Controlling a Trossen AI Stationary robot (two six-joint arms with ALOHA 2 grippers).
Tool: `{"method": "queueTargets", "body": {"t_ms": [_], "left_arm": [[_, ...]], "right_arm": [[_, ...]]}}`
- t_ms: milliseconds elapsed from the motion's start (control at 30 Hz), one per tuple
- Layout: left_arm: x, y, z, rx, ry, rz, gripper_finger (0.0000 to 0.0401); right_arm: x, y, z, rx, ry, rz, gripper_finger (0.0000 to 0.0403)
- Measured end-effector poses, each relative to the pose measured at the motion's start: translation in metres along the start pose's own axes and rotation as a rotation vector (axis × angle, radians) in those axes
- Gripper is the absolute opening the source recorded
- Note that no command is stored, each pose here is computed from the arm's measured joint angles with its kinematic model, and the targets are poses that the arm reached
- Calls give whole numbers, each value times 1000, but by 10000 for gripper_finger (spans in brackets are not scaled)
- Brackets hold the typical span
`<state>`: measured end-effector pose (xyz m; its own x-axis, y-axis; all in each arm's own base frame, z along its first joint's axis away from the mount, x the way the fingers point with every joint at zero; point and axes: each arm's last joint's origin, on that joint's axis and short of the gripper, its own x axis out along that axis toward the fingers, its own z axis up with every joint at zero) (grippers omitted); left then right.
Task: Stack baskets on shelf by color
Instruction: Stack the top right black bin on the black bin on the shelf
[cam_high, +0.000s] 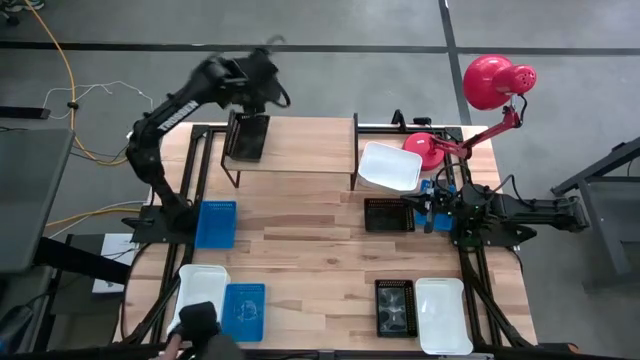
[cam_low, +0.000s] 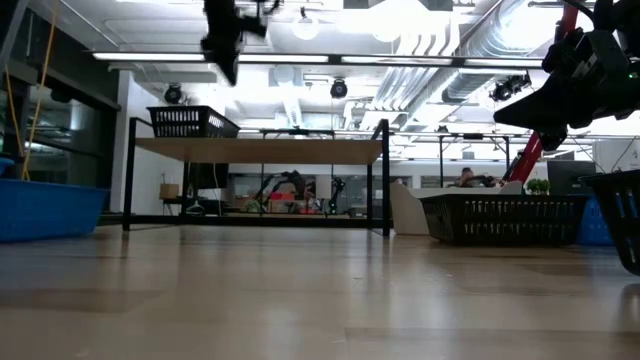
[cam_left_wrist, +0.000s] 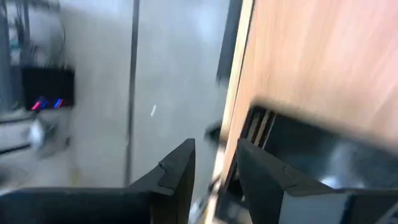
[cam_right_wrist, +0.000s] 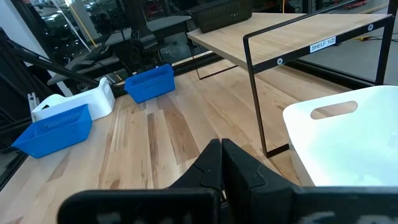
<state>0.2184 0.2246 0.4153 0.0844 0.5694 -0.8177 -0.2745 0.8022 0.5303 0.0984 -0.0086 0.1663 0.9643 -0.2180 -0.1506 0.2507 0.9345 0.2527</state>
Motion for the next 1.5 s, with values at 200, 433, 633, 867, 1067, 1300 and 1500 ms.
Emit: {"method": "queueTargets", "body": {"t_ms": [200,433,633,867,1067,1300,1500], "left_arm": [[-61,11,0,-321,-473,-241,106],[-107,-14,-3,-333,-696,-522,106],[-131,-74,3,-198,-919,-626,106],[-102,-143,-24,-244,-1211,-632,106],[-70,-177,-63,-372,-1423,-624,106],[-54,-192,-99,-382,-1468,-650,106],[-48,-195,-111,-339,-1482,-607,106]], "right_arm": [[0,0,0,0,0,0,0],[0,0,0,-1,1,0,0],[0,0,0,0,1,0,0],[0,0,0,0,0,0,0],[0,0,0,0,0,0,0],[0,0,0,0,0,0,0],[0,0,0,0,0,0,0]]}}
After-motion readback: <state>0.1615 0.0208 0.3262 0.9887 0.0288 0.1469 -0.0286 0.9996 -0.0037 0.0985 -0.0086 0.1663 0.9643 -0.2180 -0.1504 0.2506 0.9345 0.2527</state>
